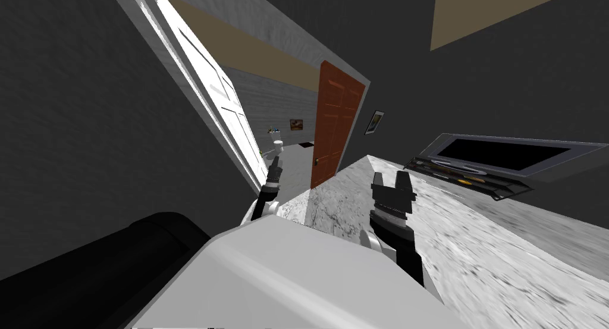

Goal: Push the door open

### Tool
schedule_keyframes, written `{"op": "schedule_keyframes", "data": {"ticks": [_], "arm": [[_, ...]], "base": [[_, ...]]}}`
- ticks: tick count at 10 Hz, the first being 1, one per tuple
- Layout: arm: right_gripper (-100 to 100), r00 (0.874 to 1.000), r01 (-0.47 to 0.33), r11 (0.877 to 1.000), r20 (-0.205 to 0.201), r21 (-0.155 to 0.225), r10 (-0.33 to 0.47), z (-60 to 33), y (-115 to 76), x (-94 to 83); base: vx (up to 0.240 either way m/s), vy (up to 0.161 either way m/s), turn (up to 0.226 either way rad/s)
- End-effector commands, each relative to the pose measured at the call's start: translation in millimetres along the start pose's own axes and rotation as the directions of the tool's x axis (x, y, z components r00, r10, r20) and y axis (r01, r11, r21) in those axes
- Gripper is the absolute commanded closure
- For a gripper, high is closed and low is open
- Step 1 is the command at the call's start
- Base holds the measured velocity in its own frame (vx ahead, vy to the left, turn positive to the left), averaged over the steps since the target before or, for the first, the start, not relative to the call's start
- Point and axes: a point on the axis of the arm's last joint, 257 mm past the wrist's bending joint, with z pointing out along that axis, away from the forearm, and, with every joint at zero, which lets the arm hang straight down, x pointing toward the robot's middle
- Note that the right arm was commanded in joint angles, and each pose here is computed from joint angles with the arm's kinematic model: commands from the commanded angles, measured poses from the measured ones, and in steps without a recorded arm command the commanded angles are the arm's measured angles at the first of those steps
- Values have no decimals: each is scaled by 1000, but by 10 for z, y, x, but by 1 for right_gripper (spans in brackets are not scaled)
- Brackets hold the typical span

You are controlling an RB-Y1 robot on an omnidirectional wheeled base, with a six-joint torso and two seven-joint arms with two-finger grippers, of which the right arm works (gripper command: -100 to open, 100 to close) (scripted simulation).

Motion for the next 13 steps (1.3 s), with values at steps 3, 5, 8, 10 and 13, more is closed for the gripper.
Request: {"op": "schedule_keyframes", "data": {"ticks": [3,5,8,10,13], "arm": [[-100,998,-46,998,-41,41,48,-62,-299,201],[-100,996,-65,996,-59,61,69,-94,-428,295],[-100,988,-107,989,-99,104,118,-176,-703,523],[-100,982,-129,983,-122,129,145,-228,-850,658],[-100,974,-150,975,-146,165,175,-312,-1038,811]], "base": [[124,-16,0],[134,-5,1],[130,-30,1],[86,-27,0],[66,-17,0]]}}
